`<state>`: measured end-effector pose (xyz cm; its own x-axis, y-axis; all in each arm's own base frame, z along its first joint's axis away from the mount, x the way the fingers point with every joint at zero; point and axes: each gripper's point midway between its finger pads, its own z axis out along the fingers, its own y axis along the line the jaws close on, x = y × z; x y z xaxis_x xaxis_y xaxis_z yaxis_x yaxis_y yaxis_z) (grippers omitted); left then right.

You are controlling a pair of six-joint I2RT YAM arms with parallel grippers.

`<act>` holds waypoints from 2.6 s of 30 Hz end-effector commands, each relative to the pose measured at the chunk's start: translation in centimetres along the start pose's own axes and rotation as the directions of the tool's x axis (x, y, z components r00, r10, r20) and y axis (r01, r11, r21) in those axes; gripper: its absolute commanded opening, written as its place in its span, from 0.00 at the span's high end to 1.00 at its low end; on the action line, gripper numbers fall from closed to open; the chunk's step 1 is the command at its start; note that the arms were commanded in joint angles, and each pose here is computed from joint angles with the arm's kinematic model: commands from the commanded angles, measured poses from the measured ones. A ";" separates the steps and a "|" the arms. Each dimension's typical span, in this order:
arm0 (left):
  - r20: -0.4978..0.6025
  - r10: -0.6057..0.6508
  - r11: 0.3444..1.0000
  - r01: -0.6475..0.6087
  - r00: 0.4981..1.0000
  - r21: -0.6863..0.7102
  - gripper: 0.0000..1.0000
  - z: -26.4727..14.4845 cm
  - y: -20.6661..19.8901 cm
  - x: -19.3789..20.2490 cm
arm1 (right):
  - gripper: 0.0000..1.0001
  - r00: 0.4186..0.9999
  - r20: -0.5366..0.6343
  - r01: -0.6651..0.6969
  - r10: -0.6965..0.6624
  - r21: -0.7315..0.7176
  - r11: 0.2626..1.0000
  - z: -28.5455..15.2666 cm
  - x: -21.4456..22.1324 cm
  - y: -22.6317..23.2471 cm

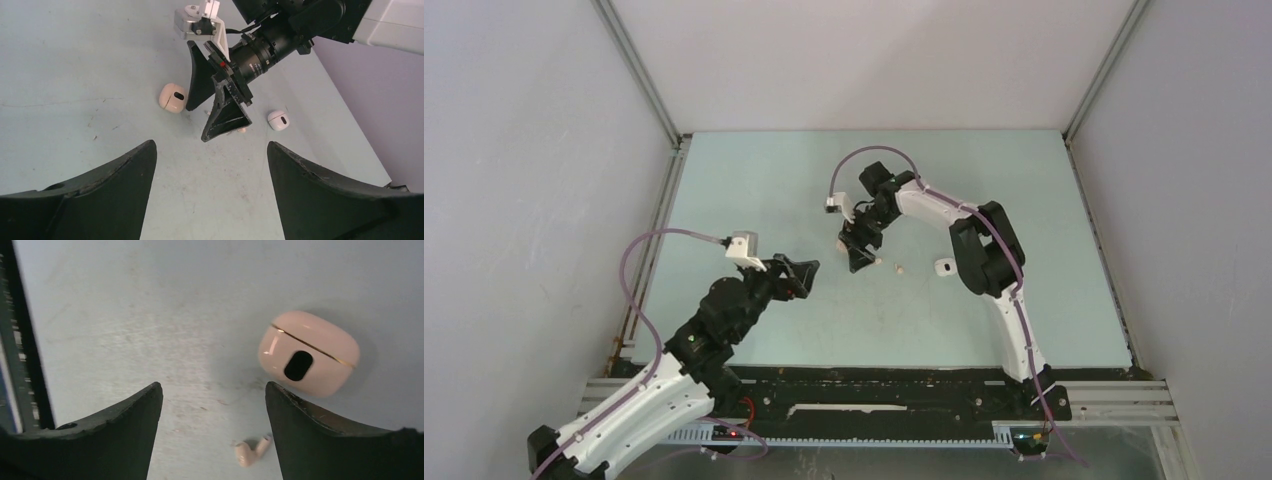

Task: Insert the wireless bluetooth earbuds into the charging case
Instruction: Pick up the charging case at the center of the board.

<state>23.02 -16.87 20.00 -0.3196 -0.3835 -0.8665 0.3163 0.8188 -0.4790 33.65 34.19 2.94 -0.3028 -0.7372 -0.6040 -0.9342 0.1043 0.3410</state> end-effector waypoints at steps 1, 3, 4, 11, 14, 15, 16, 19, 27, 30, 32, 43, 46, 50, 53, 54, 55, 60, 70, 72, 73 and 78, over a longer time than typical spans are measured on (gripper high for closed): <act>0.042 0.030 0.999 -0.029 0.999 -0.013 0.13 -1.2 -0.1 -2.2 | 0.23 0.990 0.118 -0.059 0.079 -0.162 0.985 -1.6 -4.1 3.3; 0.060 0.031 0.999 -0.030 0.998 -0.025 0.13 -1.6 0.2 -2.6 | 0.23 0.985 0.142 -0.070 0.096 -0.181 0.981 -2.1 -4.9 3.4; 0.069 0.030 0.999 -0.028 0.997 -0.030 0.13 -1.7 0.3 -2.8 | 0.23 0.985 0.148 -0.065 0.091 -0.171 0.983 -2.5 -5.1 3.1; 0.068 0.006 0.999 -0.003 0.998 -0.050 0.13 -2.1 1.1 -2.1 | 0.19 0.984 0.132 0.116 -0.120 0.036 0.993 -5.9 -4.8 -1.0; 0.045 -0.008 1.000 0.009 0.999 -0.022 0.15 -1.8 0.5 -1.7 | 0.15 0.963 0.064 0.255 -0.261 0.086 0.963 -5.5 -3.7 -2.4; 0.038 -0.017 1.000 0.018 0.999 -0.018 0.17 -1.7 0.3 -1.7 | 0.14 0.953 0.036 0.296 -0.300 0.098 0.950 -5.1 -3.4 -2.9; 0.029 -0.025 1.000 0.026 0.999 -0.017 0.18 -1.6 0.1 -1.6 | 0.13 0.943 0.010 0.331 -0.334 0.105 0.938 -4.8 -3.3 -3.3; 0.002 -0.034 0.999 0.034 0.999 -0.011 0.18 -1.4 -0.3 -1.4 | 0.13 0.908 -0.037 0.419 -0.418 0.109 0.901 -3.6 -3.4 -3.8; -0.011 -0.055 0.998 0.056 0.998 0.007 0.17 -1.2 -0.8 -1.2 | 0.12 0.850 -0.115 0.523 -0.514 0.060 0.850 -0.5 -3.7 -4.1; -0.014 -0.061 0.998 0.062 0.998 0.011 0.17 -1.3 -0.8 -1.1 | 0.15 0.855 -0.125 0.510 -0.502 0.033 0.860 0.1 -3.5 -4.1; -0.014 -0.064 0.998 0.064 0.998 0.015 0.17 -1.3 -0.8 -1.0 | 0.16 0.862 -0.130 0.497 -0.491 0.016 0.868 0.2 -3.3 -3.9; -0.008 -0.088 0.995 0.089 0.996 0.040 0.18 -1.2 -1.0 -0.4 | 0.25 0.897 -0.169 0.411 -0.408 -0.022 0.911 -0.4 -0.6 -2.8; -0.007 -0.099 0.994 0.099 0.995 0.044 0.18 -1.1 -1.1 -0.3 | 0.23 0.914 -0.131 0.389 -0.383 0.027 0.921 0.0 -1.2 -3.0; -0.008 -0.109 0.993 0.110 0.994 0.038 0.18 -1.2 -0.9 -0.3 | 0.21 0.925 -0.156 0.367 -0.348 0.116 0.923 1.0 -1.7 -4.1; -0.005 -0.111 0.993 0.111 0.994 0.030 0.18 -1.4 -0.7 -0.2 | 0.23 0.929 -0.169 0.355 -0.330 0.142 0.924 1.4 -1.9 -4.4; -0.004 -0.111 0.993 0.111 0.994 0.029 0.18 -1.4 -0.7 -0.3 | 0.24 0.930 -0.178 0.349 -0.322 0.156 0.924 1.5 -1.8 -4.6; -0.001 -0.112 0.993 0.112 0.994 0.027 0.18 -1.5 -0.6 -0.4 | 0.25 0.931 -0.185 0.345 -0.315 0.162 0.924 1.6 -1.7 -4.8; -0.002 -0.114 0.993 0.114 0.993 0.026 0.18 -1.3 -0.6 -0.3 | 0.39 0.931 -0.204 0.337 -0.301 0.167 0.927 1.6 -1.4 -5.2; 0.021 -0.091 0.996 0.091 0.996 -0.001 0.17 0.4 0.7 1.5 | 0.58 0.952 -0.066 0.306 -0.299 0.155 0.939 -4.7 -3.4 1.3; 0.016 -0.086 0.996 0.086 0.996 0.026 0.17 1.2 0.2 2.0 | 0.58 0.942 -0.016 0.331 -0.334 0.183 0.926 -7.4 -4.6 3.9; 0.005 -0.081 0.996 0.081 0.997 0.042 0.17 1.6 -0.1 2.4 | 0.58 0.938 0.005 0.339 -0.347 0.194 0.920 -8.3 -4.9 5.0; -0.012 -0.080 0.982 0.081 0.997 0.173 0.18 3.5 -2.8 3.0 | 0.59 0.935 0.069 0.326 -0.347 0.212 0.921 -10.8 -4.3 9.7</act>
<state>23.54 -18.96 14.42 -0.4289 -0.3928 -0.8135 0.2860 0.7952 -0.5347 30.38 30.73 11.52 0.0011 -0.7716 -0.6361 -0.9999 -0.0092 0.0095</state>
